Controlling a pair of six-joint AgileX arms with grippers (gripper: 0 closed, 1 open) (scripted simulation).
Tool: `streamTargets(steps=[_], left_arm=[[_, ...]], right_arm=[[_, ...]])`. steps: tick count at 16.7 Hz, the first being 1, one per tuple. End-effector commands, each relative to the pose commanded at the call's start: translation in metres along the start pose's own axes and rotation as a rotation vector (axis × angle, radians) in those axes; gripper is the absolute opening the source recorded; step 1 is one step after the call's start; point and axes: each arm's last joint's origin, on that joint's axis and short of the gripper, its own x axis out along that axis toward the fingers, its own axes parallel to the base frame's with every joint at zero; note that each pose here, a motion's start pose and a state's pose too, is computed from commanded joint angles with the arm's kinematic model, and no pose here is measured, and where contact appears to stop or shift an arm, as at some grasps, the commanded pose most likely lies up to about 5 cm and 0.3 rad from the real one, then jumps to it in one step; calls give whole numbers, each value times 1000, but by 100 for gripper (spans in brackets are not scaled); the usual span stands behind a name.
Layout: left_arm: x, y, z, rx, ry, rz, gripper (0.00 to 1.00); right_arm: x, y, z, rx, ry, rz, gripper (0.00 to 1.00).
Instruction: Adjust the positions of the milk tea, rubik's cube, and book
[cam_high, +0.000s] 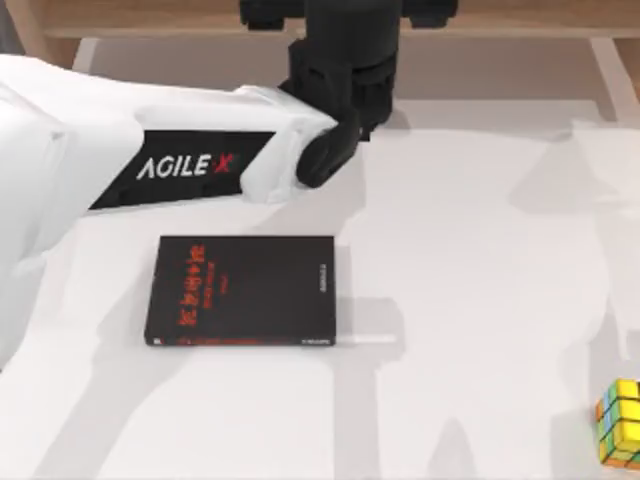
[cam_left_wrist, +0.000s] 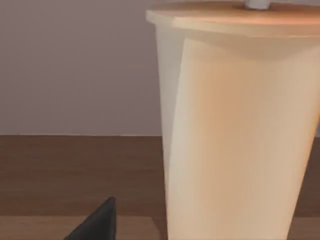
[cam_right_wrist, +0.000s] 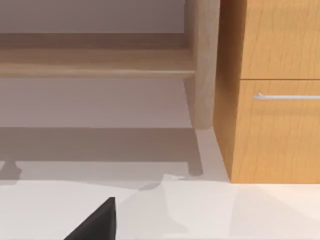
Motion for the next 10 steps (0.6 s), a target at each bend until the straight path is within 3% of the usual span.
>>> streamTargets(steps=[10], left_arm=[[70, -4, 2, -3, -6, -2, 100]], right_arm=[[0, 0, 0, 0, 0, 0, 100]])
